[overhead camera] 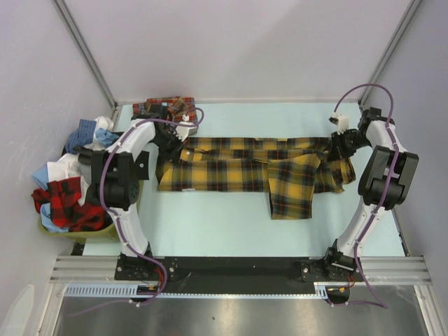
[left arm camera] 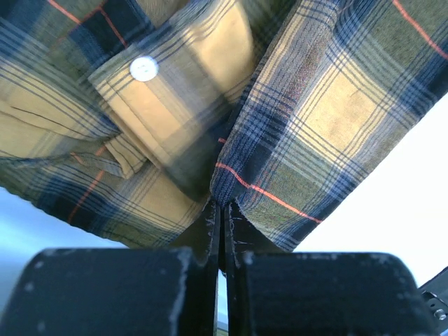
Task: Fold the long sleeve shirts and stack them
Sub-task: Fold the shirt
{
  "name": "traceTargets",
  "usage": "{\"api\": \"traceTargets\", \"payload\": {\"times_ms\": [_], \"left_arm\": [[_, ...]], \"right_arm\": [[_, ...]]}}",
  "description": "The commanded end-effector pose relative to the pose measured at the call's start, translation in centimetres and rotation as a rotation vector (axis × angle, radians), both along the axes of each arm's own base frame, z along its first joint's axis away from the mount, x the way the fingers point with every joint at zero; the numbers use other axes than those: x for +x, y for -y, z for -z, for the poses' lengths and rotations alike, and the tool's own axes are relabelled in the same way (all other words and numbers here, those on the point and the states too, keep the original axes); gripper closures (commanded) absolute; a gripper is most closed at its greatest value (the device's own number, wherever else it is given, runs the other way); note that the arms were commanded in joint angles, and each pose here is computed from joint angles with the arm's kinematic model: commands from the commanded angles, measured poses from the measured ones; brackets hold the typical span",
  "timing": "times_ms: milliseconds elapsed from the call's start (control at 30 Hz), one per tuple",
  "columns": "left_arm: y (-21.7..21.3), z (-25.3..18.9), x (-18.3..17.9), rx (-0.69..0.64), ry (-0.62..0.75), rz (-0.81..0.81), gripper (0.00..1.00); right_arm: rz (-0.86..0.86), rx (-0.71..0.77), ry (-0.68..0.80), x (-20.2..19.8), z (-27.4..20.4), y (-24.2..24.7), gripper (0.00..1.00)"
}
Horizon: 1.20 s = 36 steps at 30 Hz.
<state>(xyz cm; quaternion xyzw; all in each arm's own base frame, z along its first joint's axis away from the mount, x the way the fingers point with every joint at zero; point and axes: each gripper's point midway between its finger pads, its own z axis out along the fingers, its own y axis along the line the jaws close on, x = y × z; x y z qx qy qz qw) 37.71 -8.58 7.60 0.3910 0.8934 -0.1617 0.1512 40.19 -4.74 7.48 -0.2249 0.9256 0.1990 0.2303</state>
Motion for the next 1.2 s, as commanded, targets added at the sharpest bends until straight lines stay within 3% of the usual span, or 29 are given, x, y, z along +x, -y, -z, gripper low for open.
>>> {"api": "traceTargets", "payload": {"times_ms": [0, 300, 533, 567, 600, 633, 733, 800, 867, 967, 1067, 1133, 1167], "left_arm": [[1.1, -4.3, 1.5, -0.059, 0.126, 0.040, 1.00], [0.3, -2.2, 4.6, 0.018, 0.172, -0.014, 0.94], [-0.4, -1.5, 8.0, 0.057, 0.256, -0.115, 0.70], [-0.5, -1.6, 8.2, 0.059, 0.261, -0.125, 0.62], [-0.6, -1.8, 8.1, 0.059, 0.261, -0.139, 0.54], [-0.7, -2.1, 7.9, 0.057, 0.265, -0.145, 0.46], [-0.9, -4.5, 6.5, 0.018, 0.310, -0.154, 0.39], [0.0, -7.1, 5.0, -0.052, 0.363, -0.130, 0.36], [1.3, -7.5, 3.1, -0.111, 0.352, -0.087, 0.32], [3.4, -7.5, -0.1, -0.160, 0.325, -0.020, 0.30], [4.9, -6.0, -2.4, -0.187, 0.270, 0.024, 0.30], [5.5, -5.4, -3.2, -0.197, 0.247, 0.034, 0.30], [5.9, -5.1, -3.6, -0.201, 0.240, 0.040, 0.30]], "right_arm": [[0.005, 0.051, 0.129, 0.1, -5.4, 1.0, 1.00], [0.074, 0.049, 0.132, 0.7, -4.7, 2.9, 1.00], [0.153, -0.020, 0.144, 2.7, -2.8, 3.9, 1.00], [0.177, -0.018, 0.138, 2.8, -2.8, 4.0, 0.95], [0.191, -0.022, 0.133, 2.8, -3.2, 4.2, 0.83], [0.199, -0.020, 0.127, 2.7, -3.6, 4.3, 0.64], [0.232, 0.005, 0.107, 1.1, -5.6, 5.1, 0.55], [0.228, 0.073, 0.060, -1.3, -6.3, 4.7, 0.54], [0.194, 0.124, 0.085, -3.2, -8.2, 3.7, 0.54], [-0.059, 0.196, 0.102, -9.6, -9.6, -1.9, 0.51], [-0.298, 0.121, 0.121, -14.7, -7.1, -6.4, 0.48], [-0.407, 0.021, 0.196, -15.2, -5.7, -7.2, 0.49], [-0.502, 0.011, 0.192, -17.3, -4.3, -9.2, 0.50]]}}
